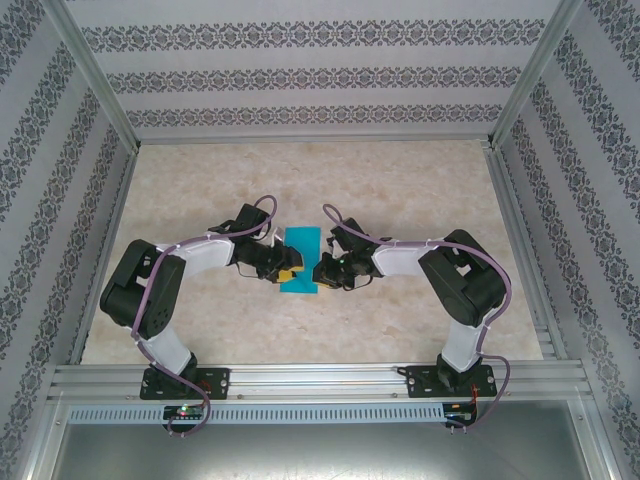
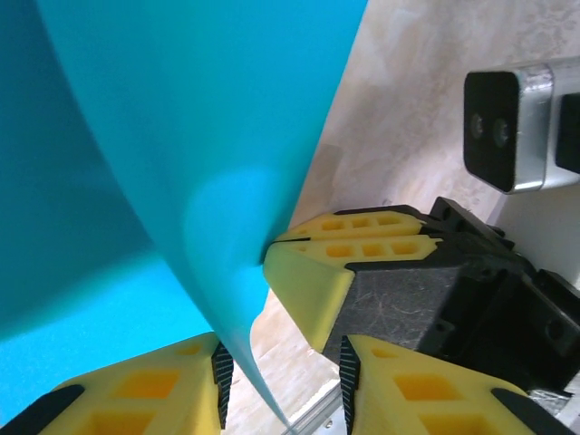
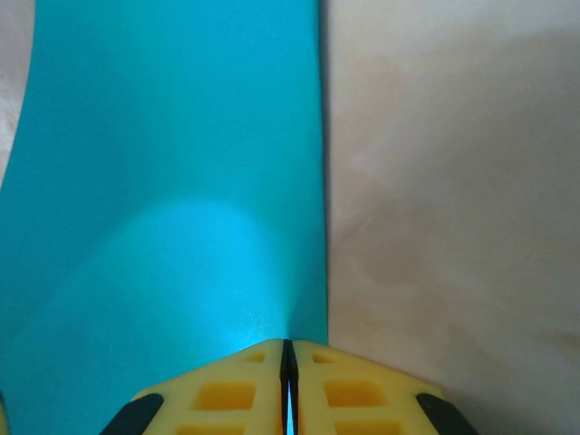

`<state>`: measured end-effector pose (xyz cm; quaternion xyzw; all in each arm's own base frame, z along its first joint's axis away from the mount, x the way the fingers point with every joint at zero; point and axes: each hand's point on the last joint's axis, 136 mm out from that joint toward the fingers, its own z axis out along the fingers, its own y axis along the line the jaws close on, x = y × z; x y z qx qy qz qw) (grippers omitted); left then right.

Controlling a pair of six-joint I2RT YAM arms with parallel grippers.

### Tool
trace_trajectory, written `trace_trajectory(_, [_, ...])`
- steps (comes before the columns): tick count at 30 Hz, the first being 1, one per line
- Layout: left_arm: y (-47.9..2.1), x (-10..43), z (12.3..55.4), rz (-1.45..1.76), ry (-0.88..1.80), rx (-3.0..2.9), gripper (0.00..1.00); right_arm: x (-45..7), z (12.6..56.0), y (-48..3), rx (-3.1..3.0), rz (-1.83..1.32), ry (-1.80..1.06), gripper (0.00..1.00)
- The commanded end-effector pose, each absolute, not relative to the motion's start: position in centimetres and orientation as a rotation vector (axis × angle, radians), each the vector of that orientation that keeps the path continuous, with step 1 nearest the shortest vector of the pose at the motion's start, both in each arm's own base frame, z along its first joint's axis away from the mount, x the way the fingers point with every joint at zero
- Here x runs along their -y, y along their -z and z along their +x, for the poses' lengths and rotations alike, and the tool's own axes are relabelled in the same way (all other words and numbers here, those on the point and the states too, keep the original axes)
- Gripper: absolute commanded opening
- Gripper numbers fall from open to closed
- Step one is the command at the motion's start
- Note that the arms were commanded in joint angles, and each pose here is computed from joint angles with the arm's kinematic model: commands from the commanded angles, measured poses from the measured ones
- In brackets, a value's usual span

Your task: Fold a paper plane with a square sheet of paper (pick it up from the middle)

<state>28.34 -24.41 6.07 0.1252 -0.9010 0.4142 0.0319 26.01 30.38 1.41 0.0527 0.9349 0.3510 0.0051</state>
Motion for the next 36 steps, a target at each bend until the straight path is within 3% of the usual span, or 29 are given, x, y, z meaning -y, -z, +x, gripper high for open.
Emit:
trace_trajectory(1, [-6.9,25.9,29.1,0.358,-1.369,2.734,0.41,-28.4,24.9,-0.4,-3.008,0.202,-0.993,0.11])
trace_trajectory(16, [-7.5,27.1,30.7,0.401,-1.488,2.675,0.58,-28.0,24.7,0.0,-3.036,0.218,-0.998,0.11])
trace_trajectory(29, [-7.6,27.3,31.0,0.428,-1.524,2.658,0.58,-27.8,24.7,0.0,-3.043,0.222,-0.990,0.11])
trace_trajectory(36, [-6.3,26.9,30.9,0.464,-1.463,2.672,0.54,-28.7,26.6,-3.1,-2.911,0.186,-1.114,0.12])
